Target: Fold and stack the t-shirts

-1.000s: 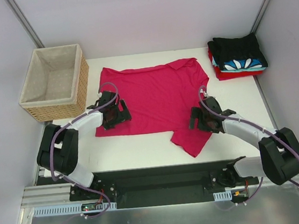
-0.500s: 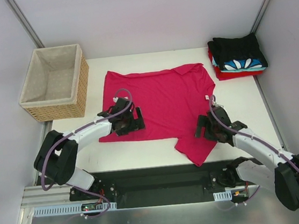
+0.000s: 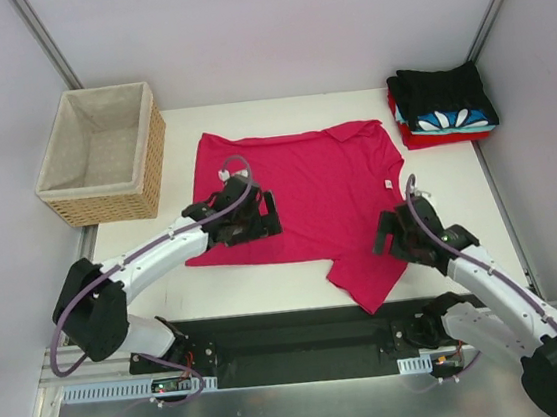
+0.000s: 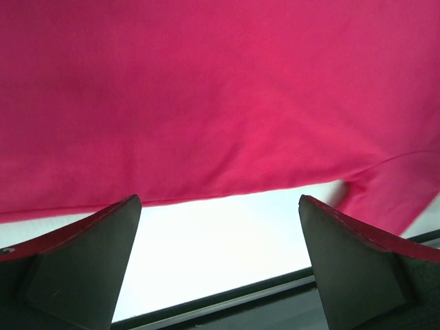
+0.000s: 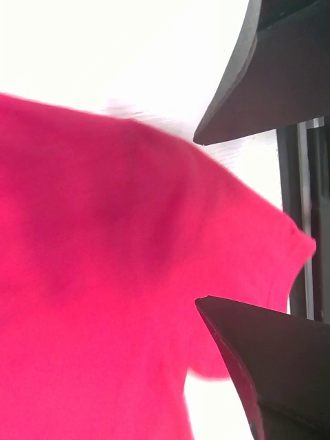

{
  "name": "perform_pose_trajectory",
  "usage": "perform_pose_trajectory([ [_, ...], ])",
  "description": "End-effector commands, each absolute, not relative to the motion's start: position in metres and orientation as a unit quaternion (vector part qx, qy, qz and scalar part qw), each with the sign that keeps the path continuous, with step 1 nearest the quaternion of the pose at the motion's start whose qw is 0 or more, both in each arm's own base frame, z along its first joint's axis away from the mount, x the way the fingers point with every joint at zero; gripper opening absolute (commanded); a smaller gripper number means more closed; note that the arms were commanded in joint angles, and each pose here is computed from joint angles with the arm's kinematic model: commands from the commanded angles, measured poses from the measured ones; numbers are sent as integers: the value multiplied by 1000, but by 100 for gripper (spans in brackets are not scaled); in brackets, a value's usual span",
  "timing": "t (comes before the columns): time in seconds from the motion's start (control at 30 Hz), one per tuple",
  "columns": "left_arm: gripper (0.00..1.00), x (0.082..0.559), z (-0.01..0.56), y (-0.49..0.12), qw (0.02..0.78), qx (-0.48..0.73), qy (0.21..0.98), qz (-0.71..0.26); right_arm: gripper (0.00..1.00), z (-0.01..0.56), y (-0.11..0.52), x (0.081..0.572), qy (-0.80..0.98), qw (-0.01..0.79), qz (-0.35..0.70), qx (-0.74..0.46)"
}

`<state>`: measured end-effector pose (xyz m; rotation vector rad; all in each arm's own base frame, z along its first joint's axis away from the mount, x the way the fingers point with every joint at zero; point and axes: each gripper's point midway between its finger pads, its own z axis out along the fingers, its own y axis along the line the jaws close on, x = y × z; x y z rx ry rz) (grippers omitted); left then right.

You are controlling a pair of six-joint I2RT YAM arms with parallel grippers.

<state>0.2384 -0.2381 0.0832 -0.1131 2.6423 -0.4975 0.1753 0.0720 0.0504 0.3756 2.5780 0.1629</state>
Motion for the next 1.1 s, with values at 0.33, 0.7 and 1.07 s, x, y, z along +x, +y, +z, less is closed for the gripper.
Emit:
perform_pose_trajectory([
  [0.33,99,283,190,-222,345,-22,925,-159,96,178,124,406,906,401,109,81],
  [0.7,99,287,172,-201,338,-29,931,-133,58,152,154,528,900,400,158,76],
  [1.07,99,303,152,-192,311,-43,942,-121,60,108,161,559,915,354,167,94],
])
